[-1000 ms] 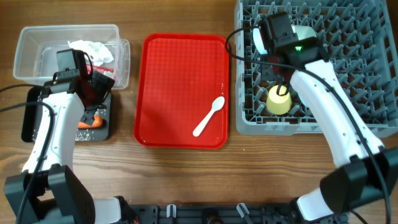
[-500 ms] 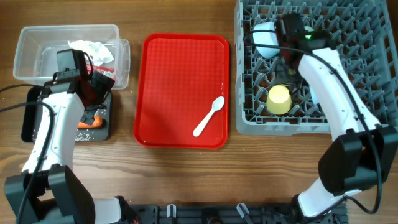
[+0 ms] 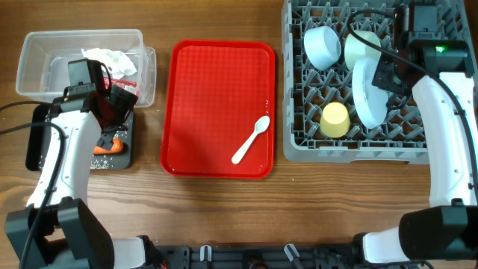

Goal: Sort waste into correct bins and load items into the dishwasher rack
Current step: 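Stand the blue plate upright in the rack and release it, then reach the right gripper to the white spoon on the red tray and grasp it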

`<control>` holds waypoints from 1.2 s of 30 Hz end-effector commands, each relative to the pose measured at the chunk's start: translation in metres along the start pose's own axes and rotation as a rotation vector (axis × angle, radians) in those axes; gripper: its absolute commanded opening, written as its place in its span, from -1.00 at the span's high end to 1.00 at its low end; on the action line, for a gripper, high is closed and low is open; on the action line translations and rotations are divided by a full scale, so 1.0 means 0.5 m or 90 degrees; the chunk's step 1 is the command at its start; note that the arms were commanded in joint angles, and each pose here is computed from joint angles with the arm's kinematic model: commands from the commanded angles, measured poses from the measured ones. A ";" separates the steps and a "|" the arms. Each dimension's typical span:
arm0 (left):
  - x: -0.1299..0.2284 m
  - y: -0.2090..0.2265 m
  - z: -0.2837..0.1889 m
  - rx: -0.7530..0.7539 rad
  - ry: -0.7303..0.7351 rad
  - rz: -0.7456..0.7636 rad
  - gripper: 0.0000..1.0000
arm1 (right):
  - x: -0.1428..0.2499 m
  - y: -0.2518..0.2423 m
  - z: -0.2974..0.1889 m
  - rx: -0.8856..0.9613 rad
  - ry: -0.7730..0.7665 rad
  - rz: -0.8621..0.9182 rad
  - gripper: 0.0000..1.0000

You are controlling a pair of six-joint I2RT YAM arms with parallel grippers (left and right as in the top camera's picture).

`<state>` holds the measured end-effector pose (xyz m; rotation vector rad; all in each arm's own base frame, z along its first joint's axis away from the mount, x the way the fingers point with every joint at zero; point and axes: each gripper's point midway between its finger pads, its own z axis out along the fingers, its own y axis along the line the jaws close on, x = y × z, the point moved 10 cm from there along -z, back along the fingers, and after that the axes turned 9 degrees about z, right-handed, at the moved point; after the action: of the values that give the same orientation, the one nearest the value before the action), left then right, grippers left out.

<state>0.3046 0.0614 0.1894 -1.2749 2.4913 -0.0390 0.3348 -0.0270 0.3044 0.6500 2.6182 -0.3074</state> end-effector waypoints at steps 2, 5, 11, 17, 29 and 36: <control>-0.003 0.005 0.000 -0.008 -0.006 -0.009 -1.00 | 0.006 0.050 -0.035 -0.124 -0.009 -0.064 0.39; -0.003 0.005 0.000 -0.008 -0.006 -0.009 -1.00 | 0.025 0.100 -0.076 -0.192 -0.038 -0.121 0.32; -0.003 0.005 0.000 -0.008 -0.006 -0.009 -1.00 | 0.061 0.165 -0.065 -0.200 -0.006 -0.184 0.24; -0.003 0.005 0.000 -0.008 -0.006 -0.009 -1.00 | 0.076 0.186 0.017 -0.124 0.075 -0.189 0.24; -0.003 0.005 0.000 -0.008 -0.006 -0.009 -1.00 | 0.226 0.381 -0.075 -0.361 0.143 -0.156 0.13; -0.003 0.005 0.000 -0.008 -0.006 -0.009 -1.00 | 0.378 0.418 0.031 -0.257 0.287 0.144 0.41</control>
<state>0.3046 0.0614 0.1894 -1.2749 2.4913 -0.0390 0.3026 0.2210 0.2141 0.4919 2.8493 0.4969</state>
